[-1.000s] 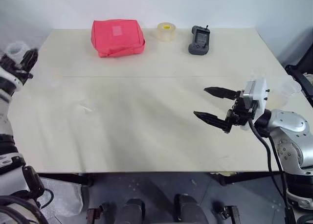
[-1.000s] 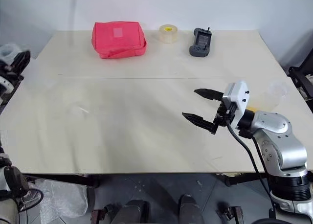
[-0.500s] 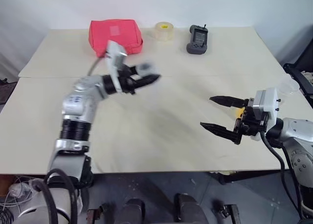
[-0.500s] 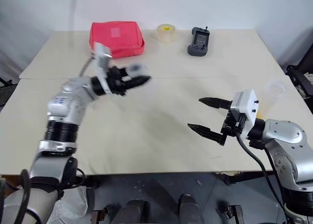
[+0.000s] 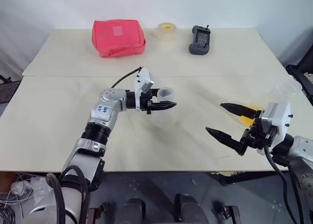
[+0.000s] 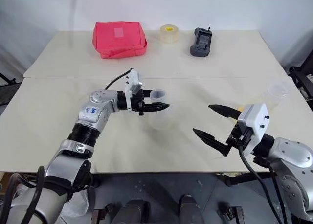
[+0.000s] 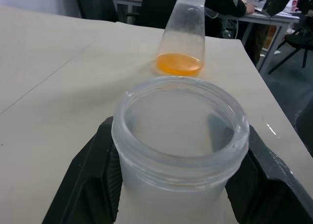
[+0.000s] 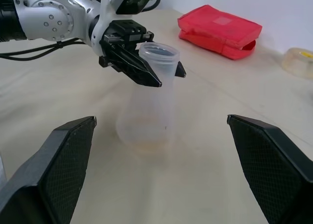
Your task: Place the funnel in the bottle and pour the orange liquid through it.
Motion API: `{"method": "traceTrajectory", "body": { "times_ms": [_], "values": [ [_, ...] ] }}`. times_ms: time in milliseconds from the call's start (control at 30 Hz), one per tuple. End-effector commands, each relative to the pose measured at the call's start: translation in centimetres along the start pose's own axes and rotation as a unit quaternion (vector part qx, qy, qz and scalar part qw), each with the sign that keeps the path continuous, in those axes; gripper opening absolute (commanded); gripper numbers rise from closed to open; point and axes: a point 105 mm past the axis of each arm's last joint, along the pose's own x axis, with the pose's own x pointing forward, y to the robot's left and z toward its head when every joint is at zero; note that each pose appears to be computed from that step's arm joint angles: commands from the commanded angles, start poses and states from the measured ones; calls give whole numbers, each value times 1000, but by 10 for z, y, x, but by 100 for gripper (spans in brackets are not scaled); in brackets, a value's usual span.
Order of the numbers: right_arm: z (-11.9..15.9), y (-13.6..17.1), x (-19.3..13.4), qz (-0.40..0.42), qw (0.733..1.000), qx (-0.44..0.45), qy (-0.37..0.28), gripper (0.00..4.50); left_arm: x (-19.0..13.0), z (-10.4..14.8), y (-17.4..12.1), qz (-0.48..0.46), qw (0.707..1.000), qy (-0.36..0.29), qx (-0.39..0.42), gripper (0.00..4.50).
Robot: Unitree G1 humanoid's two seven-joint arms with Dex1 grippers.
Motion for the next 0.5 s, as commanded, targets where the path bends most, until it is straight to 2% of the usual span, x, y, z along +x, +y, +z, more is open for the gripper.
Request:
{"method": "traceTrajectory", "body": {
  "times_ms": [33,200,500],
  "values": [
    [11,1,-2,-7,1000,-15,-16,450,1,-3,-5,-14,1000,-1,22,307],
    [12,1,-3,-11,1000,-19,-14,450,-3,-7,-10,-22,1000,1,20,446],
    [13,0,-5,-6,1000,-25,-8,450,-24,-9,-12,-3,1000,13,0,446]
  ]
}}
